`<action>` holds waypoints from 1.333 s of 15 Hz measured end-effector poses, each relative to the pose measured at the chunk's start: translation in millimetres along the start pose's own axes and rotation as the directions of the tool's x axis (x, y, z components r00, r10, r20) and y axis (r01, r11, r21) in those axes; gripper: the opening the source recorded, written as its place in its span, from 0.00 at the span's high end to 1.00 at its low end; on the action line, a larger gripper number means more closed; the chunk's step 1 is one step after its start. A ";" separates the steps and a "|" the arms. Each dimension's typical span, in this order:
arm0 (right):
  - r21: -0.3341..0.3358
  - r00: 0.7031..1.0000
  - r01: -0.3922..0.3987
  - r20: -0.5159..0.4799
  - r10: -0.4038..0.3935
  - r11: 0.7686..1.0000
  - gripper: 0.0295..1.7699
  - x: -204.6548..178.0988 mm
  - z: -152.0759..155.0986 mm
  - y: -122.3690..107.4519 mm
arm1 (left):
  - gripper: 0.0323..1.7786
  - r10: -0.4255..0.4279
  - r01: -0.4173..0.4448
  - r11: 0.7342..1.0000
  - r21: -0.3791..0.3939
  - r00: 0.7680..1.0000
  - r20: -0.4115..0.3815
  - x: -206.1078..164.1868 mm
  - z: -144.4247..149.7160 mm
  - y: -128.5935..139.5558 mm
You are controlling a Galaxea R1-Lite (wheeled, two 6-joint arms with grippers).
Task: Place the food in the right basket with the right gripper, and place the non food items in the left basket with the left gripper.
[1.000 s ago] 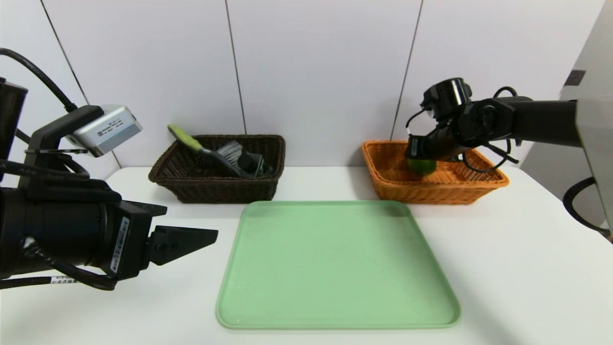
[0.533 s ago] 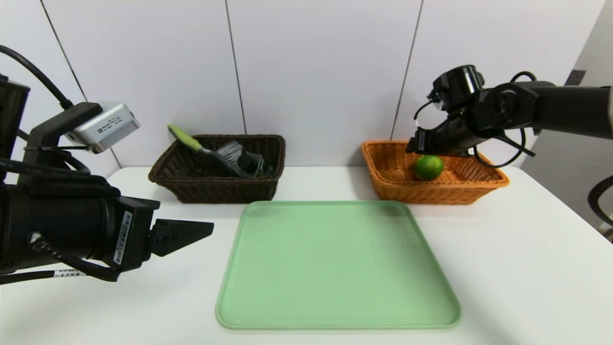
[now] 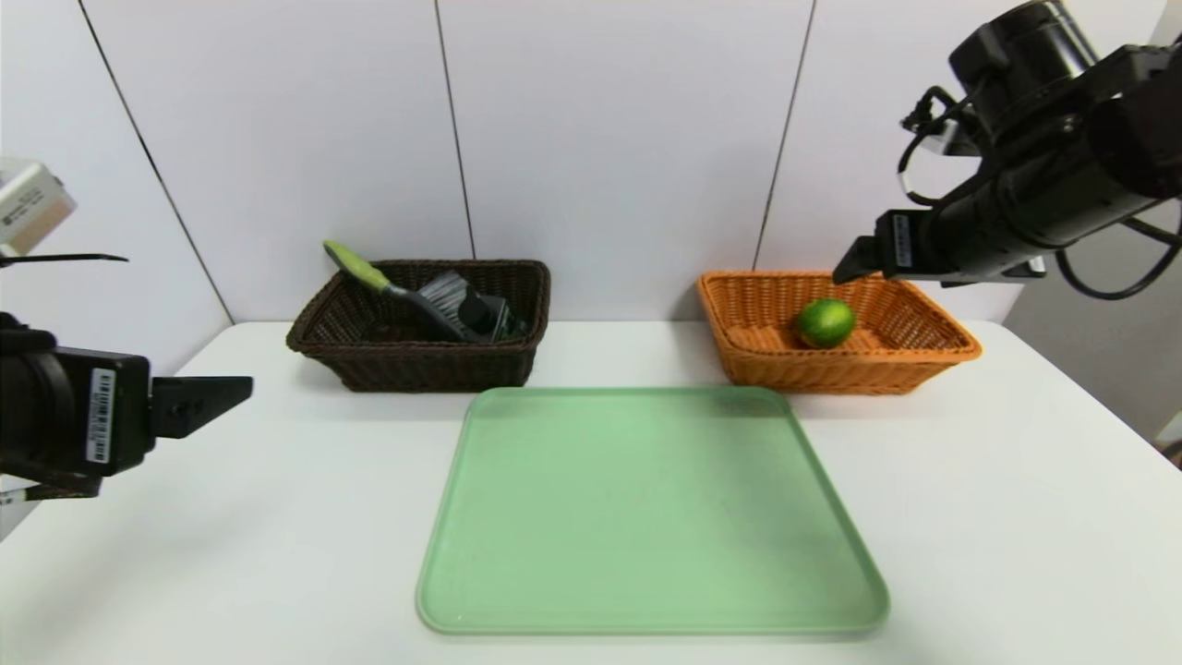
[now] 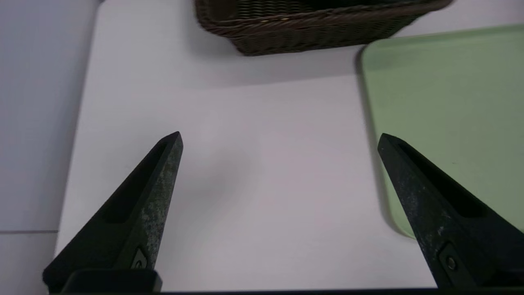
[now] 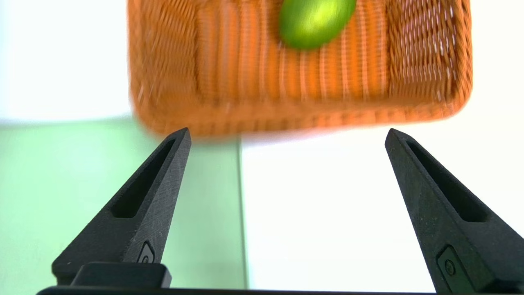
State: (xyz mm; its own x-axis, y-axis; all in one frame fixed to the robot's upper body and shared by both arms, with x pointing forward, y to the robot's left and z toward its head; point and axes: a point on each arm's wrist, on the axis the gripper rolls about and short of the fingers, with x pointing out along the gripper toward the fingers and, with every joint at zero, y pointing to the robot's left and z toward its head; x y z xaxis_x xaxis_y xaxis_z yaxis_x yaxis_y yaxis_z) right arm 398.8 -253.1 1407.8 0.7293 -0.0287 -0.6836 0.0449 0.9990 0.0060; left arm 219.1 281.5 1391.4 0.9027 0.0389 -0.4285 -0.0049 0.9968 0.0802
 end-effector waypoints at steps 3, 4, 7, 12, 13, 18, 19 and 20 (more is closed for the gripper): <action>-0.048 0.999 -0.034 0.014 0.035 0.998 0.06 -60.1 -35.4 -4.5 | 0.05 0.185 -0.185 0.983 -0.019 0.983 0.011 -10.4 -16.6 16.9; -0.064 0.999 -0.041 0.025 0.042 0.997 0.06 -79.5 -50.6 -8.6 | 0.05 0.218 -0.218 0.976 -0.015 0.976 0.006 -13.6 -26.4 20.6; -0.090 0.993 -0.074 0.086 0.082 0.993 0.05 -136.6 -103.1 -33.7 | 0.05 0.270 -0.270 0.963 -0.003 0.963 -0.002 -27.7 -60.6 33.3; -0.035 0.981 -0.019 0.192 0.026 0.999 0.04 -185.6 -194.7 -90.1 | 0.05 0.452 -0.452 0.892 -0.010 0.892 0.003 -53.7 -113.3 54.9; -0.011 0.975 0.006 0.222 -0.004 1.000 0.04 -192.6 -210.7 -97.7 | 0.05 0.490 -0.490 0.872 -0.016 0.872 0.016 -61.4 -119.7 57.5; 0.066 0.925 0.114 0.356 -0.130 0.991 0.04 -220.5 -272.9 -113.1 | 0.05 0.544 -0.555 0.830 0.051 0.827 0.142 -99.1 -158.8 58.5; 0.063 0.918 0.136 0.368 -0.150 0.989 0.04 -222.6 -284.4 -113.7 | 0.05 0.545 -0.558 0.828 0.055 0.825 0.151 -100.4 -167.8 57.7; 0.056 0.908 0.161 0.383 -0.170 0.985 0.04 -224.0 -296.1 -113.7 | 0.05 0.545 -0.560 0.826 0.067 0.823 0.160 -100.2 -179.1 56.7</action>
State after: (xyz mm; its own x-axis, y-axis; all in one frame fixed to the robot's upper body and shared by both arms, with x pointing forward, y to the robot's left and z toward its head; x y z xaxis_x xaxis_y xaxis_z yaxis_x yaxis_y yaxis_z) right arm 28.2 -349.9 1344.2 0.9158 -0.2096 -0.3426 0.1999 0.9777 -0.0638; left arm 51.4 346.7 1277.6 0.8088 0.5644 -0.1652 -0.4810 0.7965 0.3664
